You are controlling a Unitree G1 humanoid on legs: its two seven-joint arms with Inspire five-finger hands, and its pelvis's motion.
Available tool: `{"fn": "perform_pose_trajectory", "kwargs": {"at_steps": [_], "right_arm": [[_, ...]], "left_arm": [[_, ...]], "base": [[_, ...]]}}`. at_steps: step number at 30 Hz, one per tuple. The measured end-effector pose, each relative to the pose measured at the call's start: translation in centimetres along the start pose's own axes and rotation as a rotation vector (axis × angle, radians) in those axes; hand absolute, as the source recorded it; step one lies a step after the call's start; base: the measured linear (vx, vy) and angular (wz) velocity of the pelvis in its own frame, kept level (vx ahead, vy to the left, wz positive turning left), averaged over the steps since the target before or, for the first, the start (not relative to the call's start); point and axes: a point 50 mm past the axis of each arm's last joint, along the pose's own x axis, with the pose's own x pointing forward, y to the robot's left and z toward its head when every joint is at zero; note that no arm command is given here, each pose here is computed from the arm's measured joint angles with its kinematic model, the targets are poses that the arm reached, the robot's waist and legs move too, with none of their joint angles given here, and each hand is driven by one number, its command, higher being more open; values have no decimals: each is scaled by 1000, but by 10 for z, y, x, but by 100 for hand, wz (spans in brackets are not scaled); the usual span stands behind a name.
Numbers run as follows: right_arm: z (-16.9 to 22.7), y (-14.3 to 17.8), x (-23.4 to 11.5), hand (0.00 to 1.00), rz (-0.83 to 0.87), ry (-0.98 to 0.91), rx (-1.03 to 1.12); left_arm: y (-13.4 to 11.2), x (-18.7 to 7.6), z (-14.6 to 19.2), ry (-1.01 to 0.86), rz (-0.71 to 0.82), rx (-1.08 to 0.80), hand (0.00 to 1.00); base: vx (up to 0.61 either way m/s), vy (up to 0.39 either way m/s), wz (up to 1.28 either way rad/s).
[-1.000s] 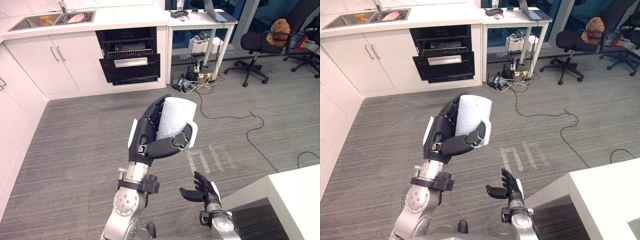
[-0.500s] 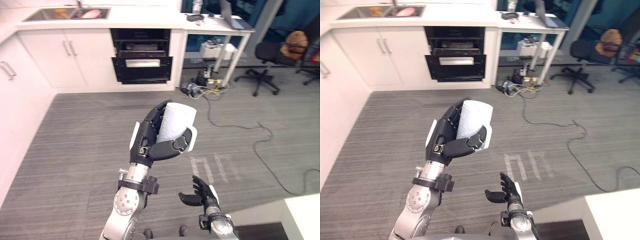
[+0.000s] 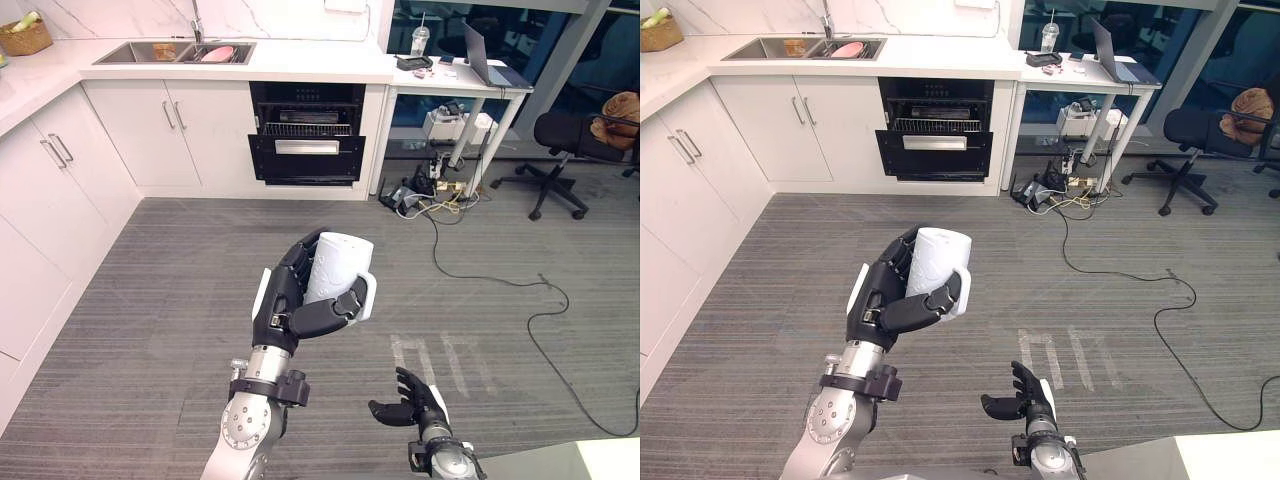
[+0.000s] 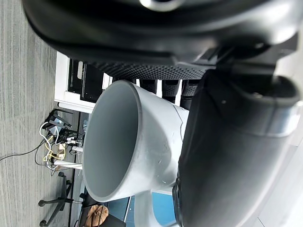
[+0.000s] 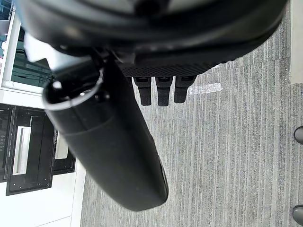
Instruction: Walk over to the sink, pick up the cup, carry it to the dishwasher, place the cup inside the dishwasher, then close the dishwasher door
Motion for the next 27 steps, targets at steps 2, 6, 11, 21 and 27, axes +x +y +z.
{"fn": "perform_pose_trajectory", "kwargs": {"at_steps": [2, 6, 11, 21, 27], "right_arm": [[0, 0, 0, 90, 1, 0, 0], [-5, -4, -2, 90, -22, 15, 10], [-15, -12, -8, 90, -74, 48, 35], [17, -16, 3, 90, -139, -62, 72], [52, -16, 13, 90, -151, -177, 75]], "left_arm": [[0, 0, 0, 1, 2, 0, 30], [-1, 5, -10, 34, -5, -10, 30], [-1, 6, -30, 121, 27, -60, 30], [8, 7, -31, 139, 70, -73, 30], [17, 9, -28, 121, 140, -97, 30]], "base": [[-3, -2, -19], [-13, -15, 0], [9, -31, 18], [-31, -25, 58], [-58, 15, 69]]}}
